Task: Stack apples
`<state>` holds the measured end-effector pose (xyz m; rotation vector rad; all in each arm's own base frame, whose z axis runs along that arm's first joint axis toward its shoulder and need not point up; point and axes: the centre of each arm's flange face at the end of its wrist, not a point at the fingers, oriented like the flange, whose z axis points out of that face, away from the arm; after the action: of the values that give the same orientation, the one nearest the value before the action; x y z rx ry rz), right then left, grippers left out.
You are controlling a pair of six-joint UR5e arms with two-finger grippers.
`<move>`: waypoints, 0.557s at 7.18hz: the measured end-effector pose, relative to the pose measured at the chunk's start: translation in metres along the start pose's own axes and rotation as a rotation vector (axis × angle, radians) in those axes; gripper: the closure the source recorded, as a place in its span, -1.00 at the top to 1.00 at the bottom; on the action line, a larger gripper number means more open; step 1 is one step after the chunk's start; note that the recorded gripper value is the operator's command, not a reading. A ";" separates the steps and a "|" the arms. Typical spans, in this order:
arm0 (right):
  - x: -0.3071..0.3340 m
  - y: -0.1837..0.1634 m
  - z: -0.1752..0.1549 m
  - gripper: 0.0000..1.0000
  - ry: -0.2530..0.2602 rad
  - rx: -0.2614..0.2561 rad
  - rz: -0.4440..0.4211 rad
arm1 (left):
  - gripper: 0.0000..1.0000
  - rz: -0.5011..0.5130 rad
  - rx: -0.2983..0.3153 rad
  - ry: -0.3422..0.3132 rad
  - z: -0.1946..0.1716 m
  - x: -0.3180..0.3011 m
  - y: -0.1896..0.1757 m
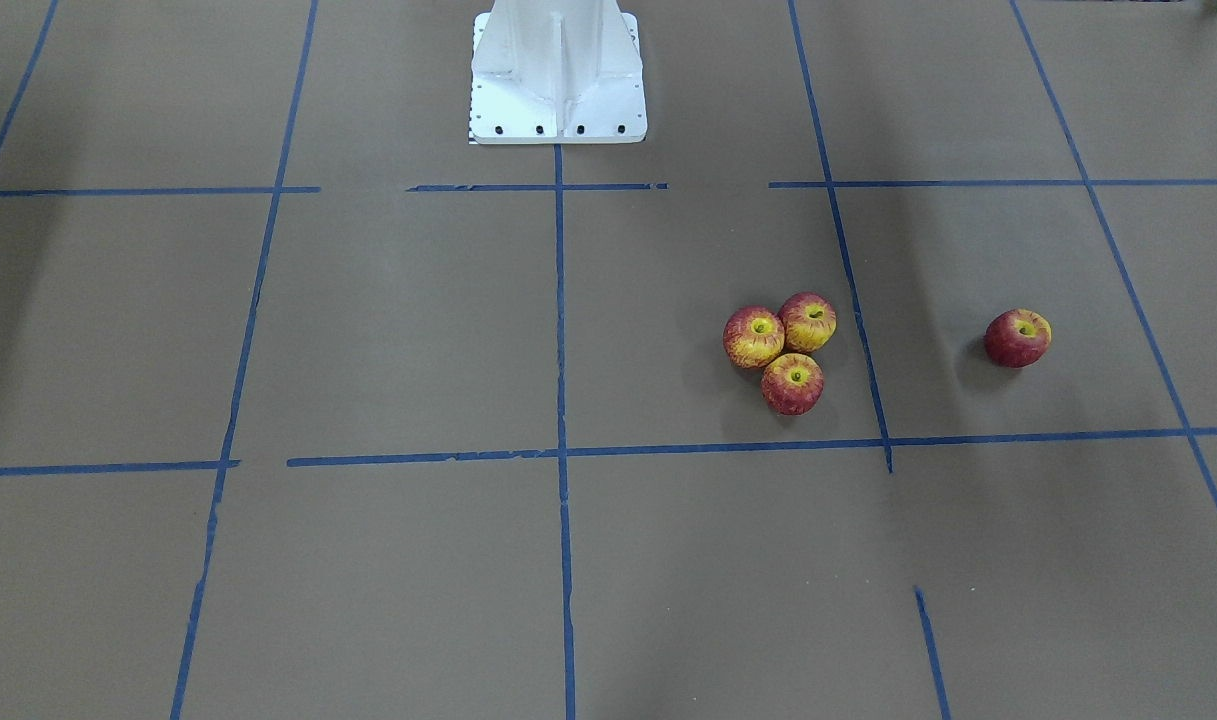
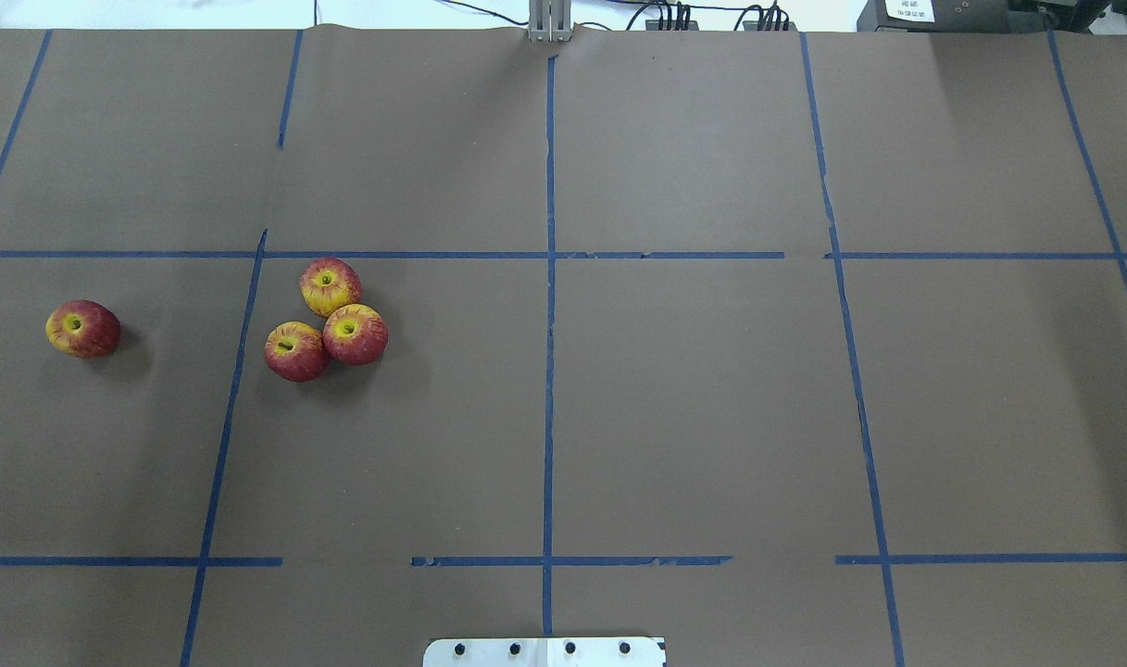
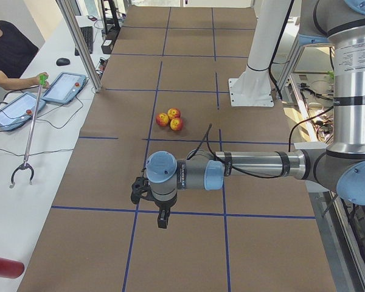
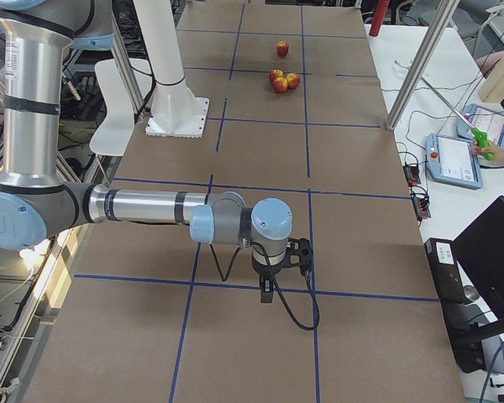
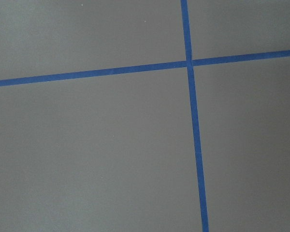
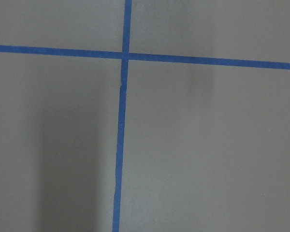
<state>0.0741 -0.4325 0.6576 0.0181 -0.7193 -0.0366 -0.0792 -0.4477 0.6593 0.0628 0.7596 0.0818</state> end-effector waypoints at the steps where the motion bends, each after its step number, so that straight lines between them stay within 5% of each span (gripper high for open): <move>1: 0.000 0.000 0.000 1.00 0.000 0.000 0.000 | 1.00 0.000 0.001 0.005 -0.002 0.002 -0.003; 4: 0.000 0.000 0.000 1.00 0.000 0.000 0.000 | 1.00 0.017 0.014 0.020 -0.007 0.010 -0.013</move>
<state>0.0741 -0.4325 0.6575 0.0177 -0.7195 -0.0364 -0.0763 -0.4593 0.6458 0.0817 0.7795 0.0935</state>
